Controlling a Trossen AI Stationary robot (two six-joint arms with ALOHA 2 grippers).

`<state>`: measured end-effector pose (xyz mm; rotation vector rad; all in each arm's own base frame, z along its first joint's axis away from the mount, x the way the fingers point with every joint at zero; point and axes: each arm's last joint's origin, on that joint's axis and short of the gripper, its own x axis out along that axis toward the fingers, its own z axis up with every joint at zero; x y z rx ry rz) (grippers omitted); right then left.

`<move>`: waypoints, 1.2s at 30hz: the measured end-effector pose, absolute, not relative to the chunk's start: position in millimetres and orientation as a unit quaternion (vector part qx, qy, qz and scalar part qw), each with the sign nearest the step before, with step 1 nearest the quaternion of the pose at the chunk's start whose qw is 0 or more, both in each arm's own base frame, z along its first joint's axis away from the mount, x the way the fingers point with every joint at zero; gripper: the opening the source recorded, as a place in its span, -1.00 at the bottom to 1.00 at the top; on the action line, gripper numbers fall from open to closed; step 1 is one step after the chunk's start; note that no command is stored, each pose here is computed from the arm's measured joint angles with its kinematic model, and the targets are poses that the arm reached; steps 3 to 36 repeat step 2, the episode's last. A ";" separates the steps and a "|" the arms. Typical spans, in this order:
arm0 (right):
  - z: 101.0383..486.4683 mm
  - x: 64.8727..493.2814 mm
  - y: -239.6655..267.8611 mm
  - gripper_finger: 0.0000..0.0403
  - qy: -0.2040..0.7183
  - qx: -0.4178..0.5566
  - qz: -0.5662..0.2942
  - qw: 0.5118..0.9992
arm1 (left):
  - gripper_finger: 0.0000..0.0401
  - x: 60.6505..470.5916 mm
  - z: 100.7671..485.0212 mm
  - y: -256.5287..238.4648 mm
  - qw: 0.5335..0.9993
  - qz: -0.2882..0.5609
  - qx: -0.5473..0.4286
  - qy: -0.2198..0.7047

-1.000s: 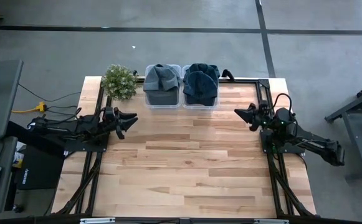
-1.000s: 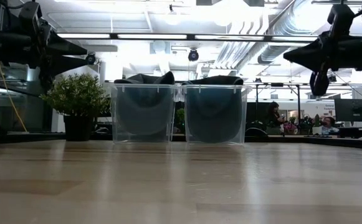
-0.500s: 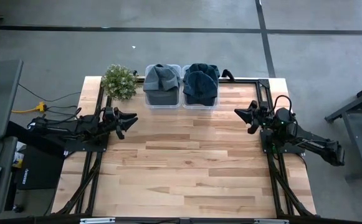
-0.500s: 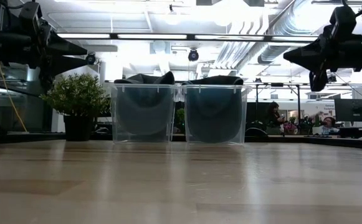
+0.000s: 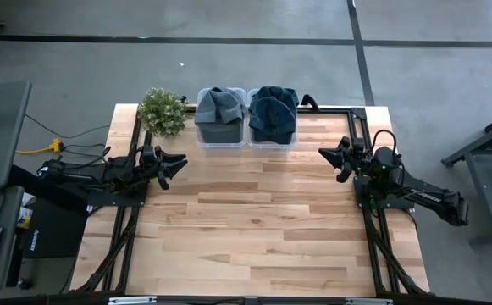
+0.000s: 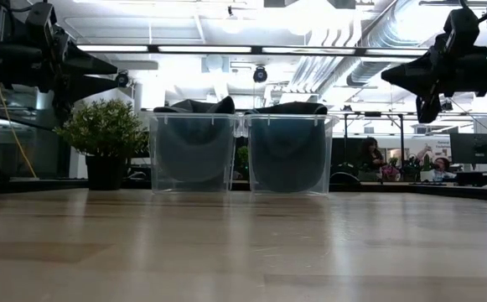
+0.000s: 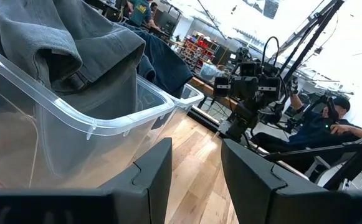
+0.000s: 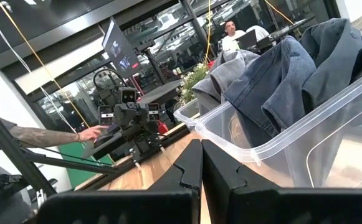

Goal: Pick & Place hat
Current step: Return to Home Position

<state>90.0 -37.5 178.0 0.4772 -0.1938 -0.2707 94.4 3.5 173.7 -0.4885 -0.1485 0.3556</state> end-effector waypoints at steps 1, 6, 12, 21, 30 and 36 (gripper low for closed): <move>178.0 90.0 -37.5 -1.00 -0.096 0.235 -0.133 0.958 | -0.31 94.4 173.7 3.5 0.952 0.175 -0.240 -0.073; 178.0 90.0 -37.5 -1.00 -0.096 0.235 -0.133 0.958 | -0.31 94.4 173.7 3.5 0.952 0.175 -0.240 -0.073; 178.0 90.0 -37.5 -1.00 -0.096 0.235 -0.133 0.958 | -0.31 94.4 173.7 3.5 0.952 0.175 -0.240 -0.073; 178.0 90.0 -37.5 -1.00 -0.096 0.235 -0.133 0.958 | -0.31 94.4 173.7 3.5 0.952 0.175 -0.240 -0.073; 178.0 90.0 -37.5 -1.00 -0.096 0.235 -0.133 0.958 | -0.31 94.4 173.7 3.5 0.952 0.175 -0.240 -0.073; 178.0 90.0 -37.5 -1.00 -0.096 0.235 -0.133 0.958 | -0.31 94.4 173.7 3.5 0.952 0.175 -0.240 -0.073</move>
